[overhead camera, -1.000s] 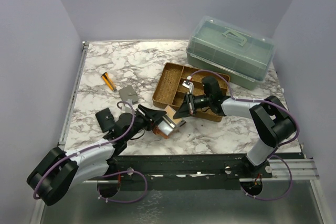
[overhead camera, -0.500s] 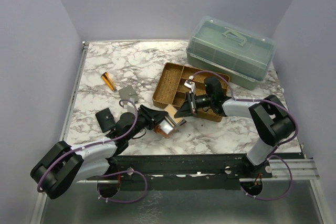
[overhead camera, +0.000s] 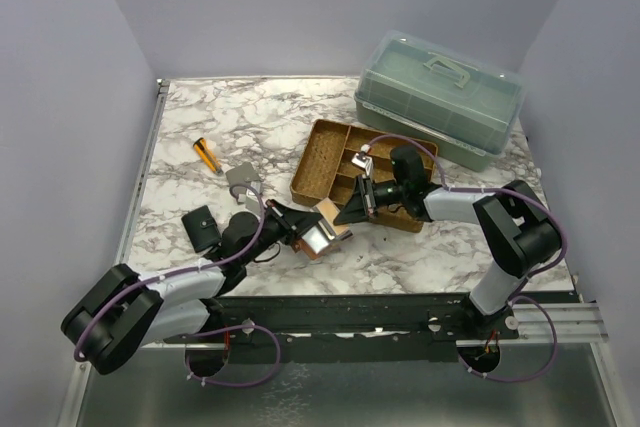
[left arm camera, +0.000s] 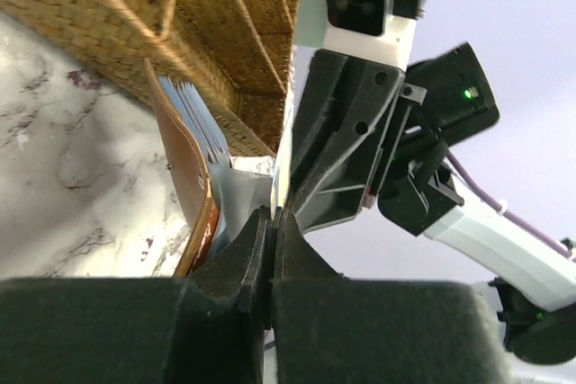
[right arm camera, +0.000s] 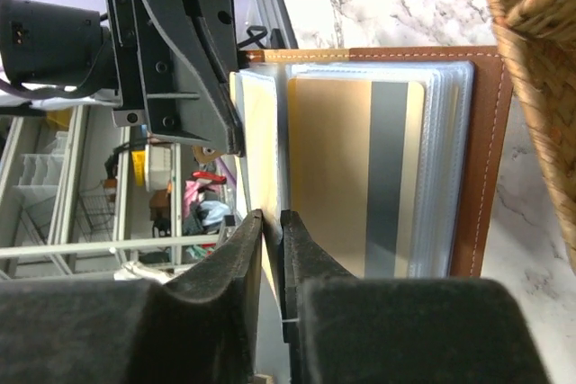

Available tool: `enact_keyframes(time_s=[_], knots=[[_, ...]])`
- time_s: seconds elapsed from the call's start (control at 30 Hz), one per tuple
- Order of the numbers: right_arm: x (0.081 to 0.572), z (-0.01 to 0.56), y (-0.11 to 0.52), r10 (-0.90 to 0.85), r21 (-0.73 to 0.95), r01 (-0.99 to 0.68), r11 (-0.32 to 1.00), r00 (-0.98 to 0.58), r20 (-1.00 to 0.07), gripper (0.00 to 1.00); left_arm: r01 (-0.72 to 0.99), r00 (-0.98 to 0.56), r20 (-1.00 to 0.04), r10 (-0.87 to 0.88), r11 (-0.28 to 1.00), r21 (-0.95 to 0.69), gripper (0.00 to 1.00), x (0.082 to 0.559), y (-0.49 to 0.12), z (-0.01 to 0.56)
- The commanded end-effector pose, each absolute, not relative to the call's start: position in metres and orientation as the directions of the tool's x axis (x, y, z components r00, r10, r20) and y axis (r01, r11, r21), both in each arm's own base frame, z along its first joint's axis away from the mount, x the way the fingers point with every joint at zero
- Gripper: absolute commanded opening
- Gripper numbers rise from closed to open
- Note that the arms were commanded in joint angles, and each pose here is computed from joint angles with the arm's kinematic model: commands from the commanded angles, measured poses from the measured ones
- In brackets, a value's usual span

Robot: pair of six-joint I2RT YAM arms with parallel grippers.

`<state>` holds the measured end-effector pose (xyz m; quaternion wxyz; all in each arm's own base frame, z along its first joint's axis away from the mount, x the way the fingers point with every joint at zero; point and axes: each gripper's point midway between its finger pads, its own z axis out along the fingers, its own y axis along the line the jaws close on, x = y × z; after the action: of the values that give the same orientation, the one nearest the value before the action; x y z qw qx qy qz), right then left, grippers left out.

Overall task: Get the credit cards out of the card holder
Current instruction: Pick up the card holder from the corner of the board.

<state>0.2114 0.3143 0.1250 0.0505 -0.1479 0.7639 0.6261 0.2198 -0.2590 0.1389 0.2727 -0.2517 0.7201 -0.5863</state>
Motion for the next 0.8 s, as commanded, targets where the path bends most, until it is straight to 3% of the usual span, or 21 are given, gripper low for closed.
enact_keyframes(time_s=[0.0,0.1,0.2,0.37,0.57,0.77], knots=[[0.203,0.142,0.316,-0.235,0.896,-0.437,0.080,-0.882,-0.409,0.24,0.172,-0.765,-0.200,-0.612,0.106,-0.979,0.00,0.202,-0.266,0.190],[0.203,0.157,0.308,-0.246,0.841,-0.541,0.003,-0.816,-0.524,0.46,0.220,-0.785,-0.274,-0.556,0.163,-0.962,0.00,0.191,-0.262,0.186],[0.196,0.172,0.297,-0.270,0.792,-0.602,-0.106,-0.749,-0.605,0.61,0.258,-0.796,-0.339,-0.501,0.226,-0.939,0.00,0.184,-0.257,0.182],[0.191,0.188,0.287,-0.277,0.730,-0.649,-0.214,-0.676,-0.683,0.69,0.300,-0.812,-0.407,-0.419,0.299,-0.906,0.00,0.178,-0.248,0.178],[0.205,0.168,0.284,-0.261,0.735,-0.671,-0.101,-0.695,-0.670,0.82,0.426,-0.796,-0.506,-0.333,0.288,-0.858,0.00,0.170,-0.246,0.195],[0.208,0.158,0.286,-0.268,0.764,-0.640,-0.083,-0.724,-0.636,0.83,0.557,-0.752,-0.601,-0.271,0.226,-0.799,0.00,0.162,-0.252,0.222]])
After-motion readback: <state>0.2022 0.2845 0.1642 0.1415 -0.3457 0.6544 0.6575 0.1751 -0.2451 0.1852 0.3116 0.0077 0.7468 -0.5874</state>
